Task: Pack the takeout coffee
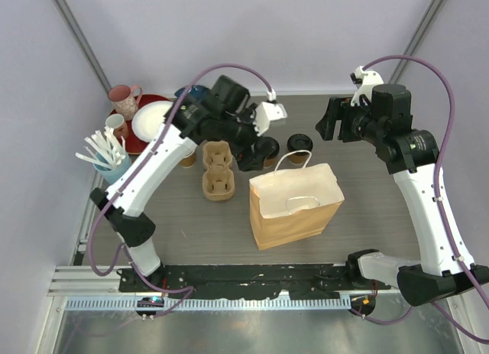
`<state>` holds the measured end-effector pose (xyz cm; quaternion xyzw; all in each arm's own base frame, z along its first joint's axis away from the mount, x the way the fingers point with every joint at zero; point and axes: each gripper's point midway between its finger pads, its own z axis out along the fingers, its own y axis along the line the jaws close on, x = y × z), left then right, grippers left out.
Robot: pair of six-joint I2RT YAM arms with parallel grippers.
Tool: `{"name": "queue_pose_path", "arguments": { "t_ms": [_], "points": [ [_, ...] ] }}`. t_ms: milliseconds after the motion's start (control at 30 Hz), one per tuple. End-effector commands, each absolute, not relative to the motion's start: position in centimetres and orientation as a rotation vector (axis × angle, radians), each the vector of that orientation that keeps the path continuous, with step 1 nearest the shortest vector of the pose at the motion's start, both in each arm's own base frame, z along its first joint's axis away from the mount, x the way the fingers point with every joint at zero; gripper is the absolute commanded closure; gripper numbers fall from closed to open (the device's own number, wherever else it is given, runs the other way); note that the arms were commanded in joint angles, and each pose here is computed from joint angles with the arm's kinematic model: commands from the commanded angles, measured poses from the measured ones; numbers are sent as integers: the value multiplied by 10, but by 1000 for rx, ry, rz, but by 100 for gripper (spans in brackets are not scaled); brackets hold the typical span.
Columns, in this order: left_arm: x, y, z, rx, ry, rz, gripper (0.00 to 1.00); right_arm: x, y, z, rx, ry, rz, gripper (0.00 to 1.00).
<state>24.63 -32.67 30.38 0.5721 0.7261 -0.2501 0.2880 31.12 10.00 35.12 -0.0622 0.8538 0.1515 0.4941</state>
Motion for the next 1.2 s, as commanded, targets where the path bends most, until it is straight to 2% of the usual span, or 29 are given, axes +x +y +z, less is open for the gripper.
{"name": "queue_pose_path", "arguments": {
  "t_ms": [0, 133, 233, 267, 333, 400, 467, 733, 933, 1100, 1167],
  "points": [
    [258, -288, 355, 1326, 1899, -654, 10, 311, 103, 366, -164, 2028, 386, 22],
    [295, -232, 334, 1095, 2043, -613, 16, 310, 102, 361, -177, 2036, 380, 22],
    [314, -201, 288, 971, 2204, -529, 35, 311, 102, 355, -183, 2050, 373, 22],
    [317, -186, 261, 909, 2298, -501, 44, 311, 102, 354, -187, 2053, 373, 22],
    [322, -171, 225, 853, 2393, -444, 50, 313, 102, 349, -183, 2062, 372, 22],
    [330, -165, 204, 769, 2445, -422, 50, 314, 104, 348, -187, 2061, 376, 22],
    [340, -160, 183, 685, 2461, -366, 43, 315, 104, 343, -185, 2066, 379, 22],
    [349, -156, 136, 526, 2521, -323, 43, 314, 101, 334, -193, 2082, 354, 23],
    [350, -159, 108, 525, 2603, -337, 50, 315, 100, 332, -197, 2084, 347, 22],
    [351, -159, 102, 534, 2621, -325, 54, 313, 99, 331, -211, 2082, 337, 22],
    [349, -160, 102, 542, 2623, -336, 58, 312, 98, 331, -214, 2081, 333, 22]
  ]
}}
